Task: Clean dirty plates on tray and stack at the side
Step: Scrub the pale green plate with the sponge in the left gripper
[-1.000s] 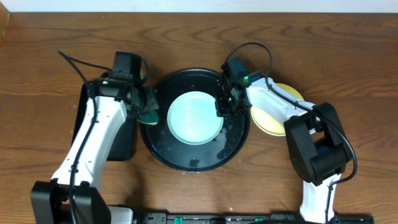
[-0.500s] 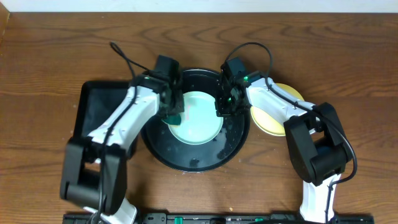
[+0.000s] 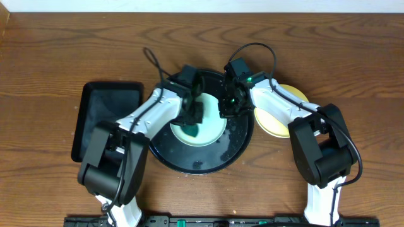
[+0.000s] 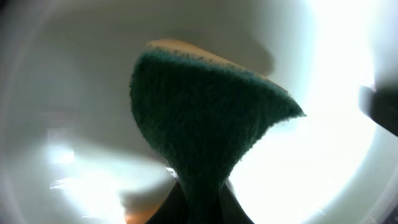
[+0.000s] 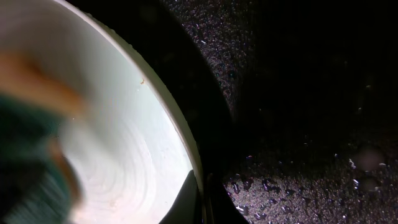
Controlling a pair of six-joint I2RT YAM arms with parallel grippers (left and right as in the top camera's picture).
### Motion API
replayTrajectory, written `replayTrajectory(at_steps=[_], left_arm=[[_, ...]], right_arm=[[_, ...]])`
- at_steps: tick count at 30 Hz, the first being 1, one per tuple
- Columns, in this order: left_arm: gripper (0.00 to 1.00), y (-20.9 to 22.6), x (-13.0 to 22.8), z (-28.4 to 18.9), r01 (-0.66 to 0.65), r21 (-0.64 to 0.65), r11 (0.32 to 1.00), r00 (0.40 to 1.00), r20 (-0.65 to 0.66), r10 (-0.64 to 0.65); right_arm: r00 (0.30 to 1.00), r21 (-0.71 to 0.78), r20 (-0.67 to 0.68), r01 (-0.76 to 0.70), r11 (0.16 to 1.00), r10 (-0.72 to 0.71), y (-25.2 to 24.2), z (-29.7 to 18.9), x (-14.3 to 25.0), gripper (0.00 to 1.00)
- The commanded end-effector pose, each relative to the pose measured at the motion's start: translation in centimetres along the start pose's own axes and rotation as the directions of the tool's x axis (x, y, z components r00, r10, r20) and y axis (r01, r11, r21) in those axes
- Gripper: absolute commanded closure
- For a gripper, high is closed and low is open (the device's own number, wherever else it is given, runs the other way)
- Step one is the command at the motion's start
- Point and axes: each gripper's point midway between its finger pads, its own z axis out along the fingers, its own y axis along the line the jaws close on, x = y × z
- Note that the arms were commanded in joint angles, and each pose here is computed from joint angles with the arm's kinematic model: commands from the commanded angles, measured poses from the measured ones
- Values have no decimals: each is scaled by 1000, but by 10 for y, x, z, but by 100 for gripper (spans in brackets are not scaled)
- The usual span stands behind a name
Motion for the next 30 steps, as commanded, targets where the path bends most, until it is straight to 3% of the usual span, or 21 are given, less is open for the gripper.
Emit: replayTrajectory(at_steps=[1,4,6,10,12,17,20,23,25,30], left_arm=[[92,-31,13,6,-146,134,980,987,-45,153],[92,-15,2,6,-83,78,993,996,-16,85],[93,12,-12,5,36,-45,998,999,41,-35],[92,72,-36,-8,331,-273,903,932,245,-267],[92,83,-41,-13,381,-303,874,909,297,-294],[93,69,-26,-6,336,-271,902,936,207,-286],[92,35,-7,3,185,-148,972,983,51,-179],[93,-12,12,6,2,68,998,998,-66,3],[93,-27,17,5,-46,140,989,995,-81,58],[92,-29,-5,4,-56,163,985,998,2,56]], right_arm=[[1000,16,-13,-9,1000,10,-1,7,4,99],[1000,16,-12,-9,1000,9,0,7,4,99],[1000,15,-12,-10,1000,10,0,7,4,99],[1000,16,-12,-10,1000,10,-1,7,4,99],[1000,16,-13,-10,1000,10,-1,7,4,99],[1000,16,-12,-10,1000,10,-1,7,4,99],[1000,16,-13,-10,1000,10,-1,7,4,99],[1000,16,-12,-10,1000,10,-1,7,4,99],[1000,16,-12,-10,1000,10,-1,7,4,99],[1000,16,-12,-10,1000,10,-1,7,4,99]])
